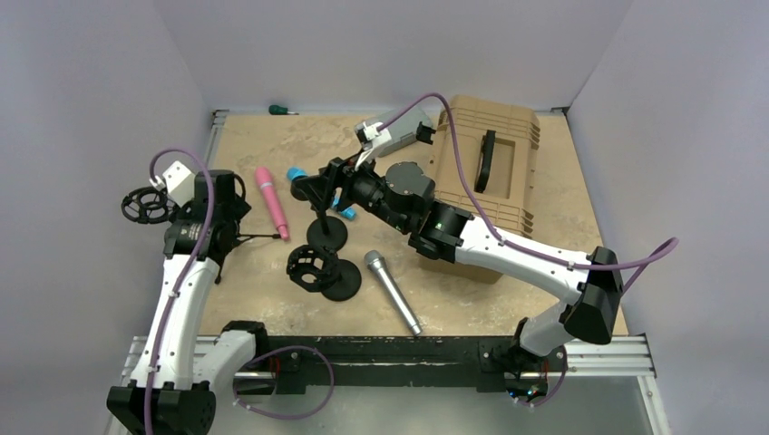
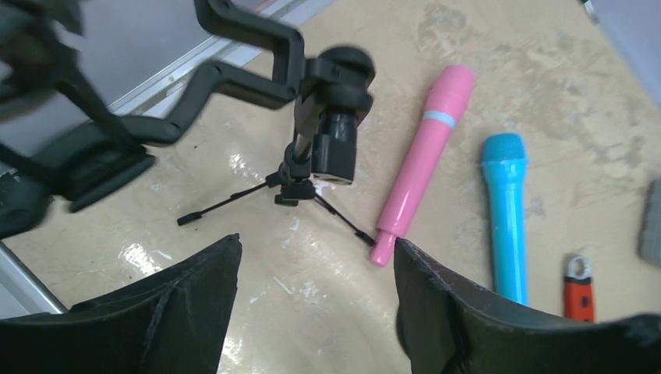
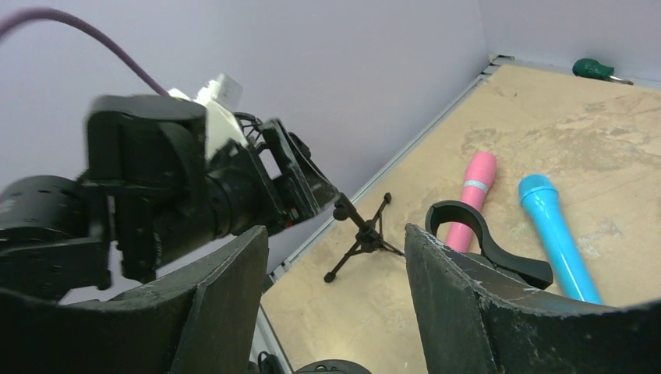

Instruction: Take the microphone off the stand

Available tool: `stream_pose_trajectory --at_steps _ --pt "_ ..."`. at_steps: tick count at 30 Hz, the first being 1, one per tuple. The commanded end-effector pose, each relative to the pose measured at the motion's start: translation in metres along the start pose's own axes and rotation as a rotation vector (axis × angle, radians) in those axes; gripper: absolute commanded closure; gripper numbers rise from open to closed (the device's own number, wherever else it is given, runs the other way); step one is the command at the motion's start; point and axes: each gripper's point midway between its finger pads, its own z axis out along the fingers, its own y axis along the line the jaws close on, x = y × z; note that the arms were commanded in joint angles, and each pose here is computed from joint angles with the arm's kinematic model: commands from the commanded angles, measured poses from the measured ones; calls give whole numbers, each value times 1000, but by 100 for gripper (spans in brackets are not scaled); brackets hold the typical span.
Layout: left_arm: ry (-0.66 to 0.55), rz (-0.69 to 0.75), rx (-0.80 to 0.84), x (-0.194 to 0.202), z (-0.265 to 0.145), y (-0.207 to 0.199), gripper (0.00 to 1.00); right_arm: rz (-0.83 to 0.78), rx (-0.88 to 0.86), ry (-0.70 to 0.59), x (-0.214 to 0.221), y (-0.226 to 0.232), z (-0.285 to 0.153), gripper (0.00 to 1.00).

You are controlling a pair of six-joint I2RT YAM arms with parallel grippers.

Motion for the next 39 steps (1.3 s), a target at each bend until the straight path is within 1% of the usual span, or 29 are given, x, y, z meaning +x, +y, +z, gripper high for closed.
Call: stream_pose_trajectory --at_steps 1,4,5,8,12,15,18,24,27,30,32,35,38,39 --pt "-39 28 13 7 17 -2 32 -10 -34 -101 -35 10 -10 36" --pt "-40 24 -13 22 28 4 34 -13 -36 -100 -34 8 -11 37" --pt "-49 8 -24 26 31 7 36 -13 -36 -101 -34 7 -11 37" --pt "-107 -35 -60 32 43 17 40 -13 -39 -99 -33 6 -12 36" --pt "-143 -78 -122 38 54 28 39 -14 -42 -97 -33 4 -14 36" --pt "-155 -87 -128 40 62 25 39 -16 -42 -94 -32 2 -17 37" --pt "-141 -80 -120 44 69 19 40 -18 -40 -104 -34 0 -21 37" --pt "-114 -82 -126 51 73 17 47 -20 -38 -117 -38 -5 -29 36" --pt "-139 -67 -95 48 75 12 47 -18 -41 -123 -40 -7 -31 36" --pt "-177 -42 -97 45 78 14 49 -16 -44 -120 -38 -9 -32 36" --pt "-183 -39 -98 46 80 14 52 -13 -47 -116 -37 -9 -32 36" --pt "-169 -41 -94 52 85 13 60 -10 -49 -117 -37 -10 -34 36" --pt "-143 -32 -84 58 88 9 74 -11 -46 -125 -40 -12 -39 36" --pt "-133 -25 -70 60 89 6 81 -12 -41 -129 -41 -14 -40 36"
